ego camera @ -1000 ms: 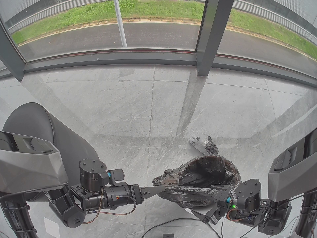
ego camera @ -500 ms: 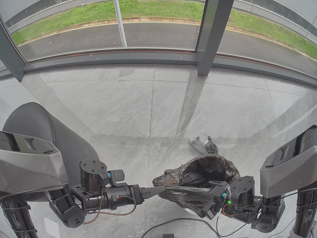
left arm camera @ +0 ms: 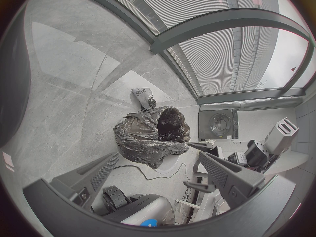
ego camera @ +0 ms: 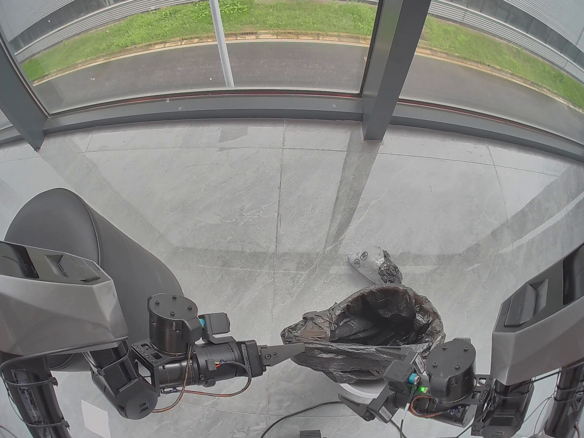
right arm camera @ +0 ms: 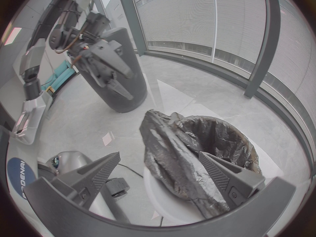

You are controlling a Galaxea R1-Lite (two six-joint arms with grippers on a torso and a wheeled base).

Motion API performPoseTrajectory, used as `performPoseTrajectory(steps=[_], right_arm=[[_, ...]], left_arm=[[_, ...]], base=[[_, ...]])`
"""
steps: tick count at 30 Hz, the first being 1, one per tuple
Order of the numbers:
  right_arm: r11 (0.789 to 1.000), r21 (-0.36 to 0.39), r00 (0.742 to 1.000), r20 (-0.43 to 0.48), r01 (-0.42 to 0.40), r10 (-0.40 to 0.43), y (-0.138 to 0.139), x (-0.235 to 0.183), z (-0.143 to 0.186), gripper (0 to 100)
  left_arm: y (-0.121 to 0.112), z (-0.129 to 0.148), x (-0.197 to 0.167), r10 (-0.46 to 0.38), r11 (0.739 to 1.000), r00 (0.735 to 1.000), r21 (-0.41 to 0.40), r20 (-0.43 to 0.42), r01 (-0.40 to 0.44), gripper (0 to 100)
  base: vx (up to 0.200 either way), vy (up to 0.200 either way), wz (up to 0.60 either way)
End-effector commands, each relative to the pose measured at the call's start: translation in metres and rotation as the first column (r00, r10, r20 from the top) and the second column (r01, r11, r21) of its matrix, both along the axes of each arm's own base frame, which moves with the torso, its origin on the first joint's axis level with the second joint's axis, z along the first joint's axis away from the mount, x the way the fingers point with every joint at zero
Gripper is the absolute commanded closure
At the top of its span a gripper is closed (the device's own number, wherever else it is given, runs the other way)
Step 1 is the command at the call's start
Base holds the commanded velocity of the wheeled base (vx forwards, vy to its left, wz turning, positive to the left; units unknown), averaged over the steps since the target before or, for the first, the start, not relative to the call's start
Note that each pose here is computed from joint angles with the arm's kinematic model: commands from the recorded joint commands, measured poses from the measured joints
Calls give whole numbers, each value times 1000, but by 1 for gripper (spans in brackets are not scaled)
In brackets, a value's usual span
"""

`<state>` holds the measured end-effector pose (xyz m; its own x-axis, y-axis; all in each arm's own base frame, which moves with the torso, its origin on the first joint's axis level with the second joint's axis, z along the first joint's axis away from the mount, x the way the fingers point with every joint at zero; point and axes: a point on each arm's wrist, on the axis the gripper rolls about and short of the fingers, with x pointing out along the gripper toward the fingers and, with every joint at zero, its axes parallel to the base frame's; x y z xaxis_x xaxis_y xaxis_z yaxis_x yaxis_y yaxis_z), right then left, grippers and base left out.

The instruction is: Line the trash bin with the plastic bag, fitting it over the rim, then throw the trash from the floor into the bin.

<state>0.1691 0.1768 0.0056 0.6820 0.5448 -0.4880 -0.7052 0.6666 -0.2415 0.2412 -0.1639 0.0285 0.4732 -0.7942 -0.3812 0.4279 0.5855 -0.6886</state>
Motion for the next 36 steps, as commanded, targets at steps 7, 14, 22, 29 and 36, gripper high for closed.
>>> performPoseTrajectory(steps=[7, 14, 22, 29, 36], right_arm=[[999, -11, 996, -70, -51, 50, 11, -13, -17, 0], [1000, 8, 998, -64, 20, -19, 17, 16, -33, 0], [999, 29, 997, -64, 46, -44, 11, 30, -35, 0], [998, 44, 998, -41, 43, -41, 17, 36, -35, 0], [996, 34, 995, -55, 84, -82, 10, 44, -41, 0]], left_arm=[[0, -2, 1, 0, 1000, 1000, 3, -7, 0, 0], [-1, -3, 1, 0, 1000, 1000, 4, -8, 0, 0], [-1, -4, 1, 0, 1000, 1000, 6, -8, 0, 0], [-1, -4, 0, -3, 1000, 1000, 6, -8, 3, 0], [-2, -4, 0, -5, 1000, 1000, 7, -10, 5, 0]], base=[[0, 0, 0], [0, 0, 0], [0, 0, 0], [0, 0, 0], [0, 0, 0]])
